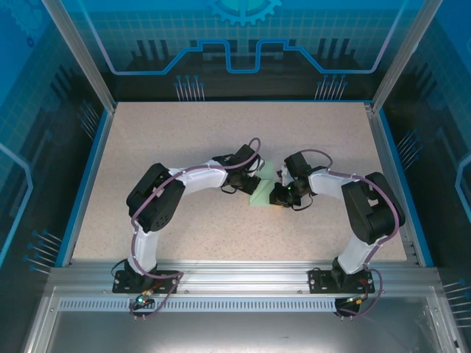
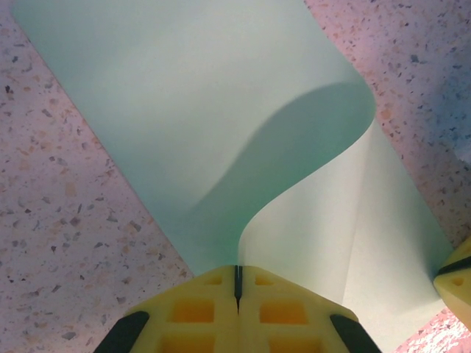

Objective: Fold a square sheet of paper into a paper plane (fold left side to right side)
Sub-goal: Fold the triangle a second time at the center of the table.

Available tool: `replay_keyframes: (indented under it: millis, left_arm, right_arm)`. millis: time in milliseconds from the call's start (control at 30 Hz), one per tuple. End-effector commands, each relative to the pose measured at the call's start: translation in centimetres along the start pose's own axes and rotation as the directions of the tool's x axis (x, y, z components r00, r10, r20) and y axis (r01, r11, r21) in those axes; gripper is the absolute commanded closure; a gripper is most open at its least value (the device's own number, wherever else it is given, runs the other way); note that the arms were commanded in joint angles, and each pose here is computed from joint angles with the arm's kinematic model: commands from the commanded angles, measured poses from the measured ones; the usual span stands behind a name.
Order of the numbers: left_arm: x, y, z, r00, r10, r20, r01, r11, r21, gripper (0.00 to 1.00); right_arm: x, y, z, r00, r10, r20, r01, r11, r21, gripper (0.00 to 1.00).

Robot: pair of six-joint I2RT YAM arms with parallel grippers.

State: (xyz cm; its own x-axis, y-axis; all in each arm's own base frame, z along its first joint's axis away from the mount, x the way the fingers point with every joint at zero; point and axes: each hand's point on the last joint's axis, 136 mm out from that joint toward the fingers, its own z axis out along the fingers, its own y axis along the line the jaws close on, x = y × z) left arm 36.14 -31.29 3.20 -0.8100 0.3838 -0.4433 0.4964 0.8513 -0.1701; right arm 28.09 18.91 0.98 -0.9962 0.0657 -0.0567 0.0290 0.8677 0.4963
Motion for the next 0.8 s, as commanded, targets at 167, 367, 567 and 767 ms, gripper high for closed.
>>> replay_keyframes:
  millis: [167, 367, 567, 767]
  left_arm:
    - [-0.03, 0.76, 0.72, 1.0, 0.008, -0.018, -0.008, 1.0, -0.022, 0.94]
    - [0.09, 0.91, 1.08, 1.0, 0.006, -0.022, -0.006, 1.0, -0.028, 0.93]
    - [0.02, 1.21, 1.15, 1.0, 0.004, -0.018, -0.004, 0.999, -0.044, 0.93]
    - [-0.25, 1.47, 0.93, 1.0, 0.001, -0.007, -0.001, 0.998, -0.058, 0.93]
  right_arm:
    - [2.0, -1.37, 1.25, 0.997, 0.011, -0.082, -0.006, 0.998, 0.069, 0.86]
    - [2.13, -1.39, 1.33, 0.996, 0.009, -0.088, -0.003, 0.997, 0.071, 0.86]
    - [2.19, -1.39, 1.36, 0.996, 0.009, -0.089, -0.002, 0.997, 0.072, 0.86]
    - [2.19, -1.43, 1.38, 0.996, 0.01, -0.09, -0.004, 0.997, 0.074, 0.85]
